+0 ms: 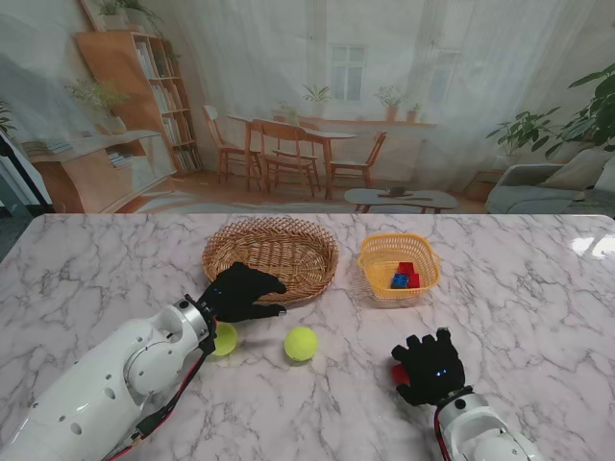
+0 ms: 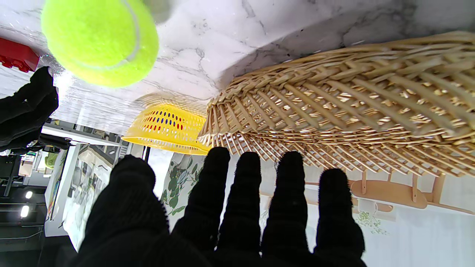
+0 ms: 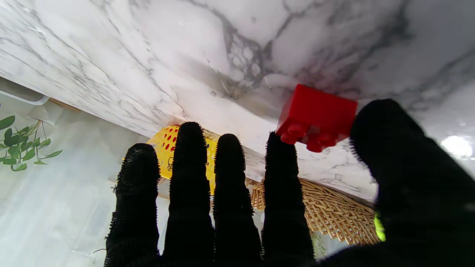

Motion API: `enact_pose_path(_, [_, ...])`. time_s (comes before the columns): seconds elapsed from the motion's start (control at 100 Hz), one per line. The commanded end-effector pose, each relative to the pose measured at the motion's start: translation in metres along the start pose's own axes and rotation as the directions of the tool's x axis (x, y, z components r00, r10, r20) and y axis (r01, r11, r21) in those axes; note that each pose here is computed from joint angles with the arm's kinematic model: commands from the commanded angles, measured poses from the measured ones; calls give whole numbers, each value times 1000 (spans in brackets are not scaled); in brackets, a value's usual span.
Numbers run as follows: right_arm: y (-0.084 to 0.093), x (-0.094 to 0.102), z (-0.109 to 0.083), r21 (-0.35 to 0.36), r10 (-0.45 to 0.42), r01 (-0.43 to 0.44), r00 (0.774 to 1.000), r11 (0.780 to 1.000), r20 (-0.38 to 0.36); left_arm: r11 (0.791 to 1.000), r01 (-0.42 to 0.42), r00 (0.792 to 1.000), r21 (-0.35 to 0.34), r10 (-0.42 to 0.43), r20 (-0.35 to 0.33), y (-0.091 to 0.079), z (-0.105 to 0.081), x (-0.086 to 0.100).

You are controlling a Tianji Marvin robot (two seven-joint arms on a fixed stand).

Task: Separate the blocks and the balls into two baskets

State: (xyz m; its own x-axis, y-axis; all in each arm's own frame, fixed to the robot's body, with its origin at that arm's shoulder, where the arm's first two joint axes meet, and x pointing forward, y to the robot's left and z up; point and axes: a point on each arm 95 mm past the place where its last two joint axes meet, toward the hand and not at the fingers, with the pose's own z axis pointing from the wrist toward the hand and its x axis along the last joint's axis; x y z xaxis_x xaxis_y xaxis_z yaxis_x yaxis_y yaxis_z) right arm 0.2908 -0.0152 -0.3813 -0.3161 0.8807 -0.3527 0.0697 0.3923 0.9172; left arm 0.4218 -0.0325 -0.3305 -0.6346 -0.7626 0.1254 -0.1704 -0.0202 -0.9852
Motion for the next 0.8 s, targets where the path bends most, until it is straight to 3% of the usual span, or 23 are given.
enact_pose_path(0.0, [-5,1,-1,10,0,0,1000,1000,5,1000,-1,1000,-17,1,1,2,1,0])
enact_pose_path(0.79, [-9,4,8,13,50,-50,999,999,17,1000,2,1000,-10,-2,5,2,0,-1])
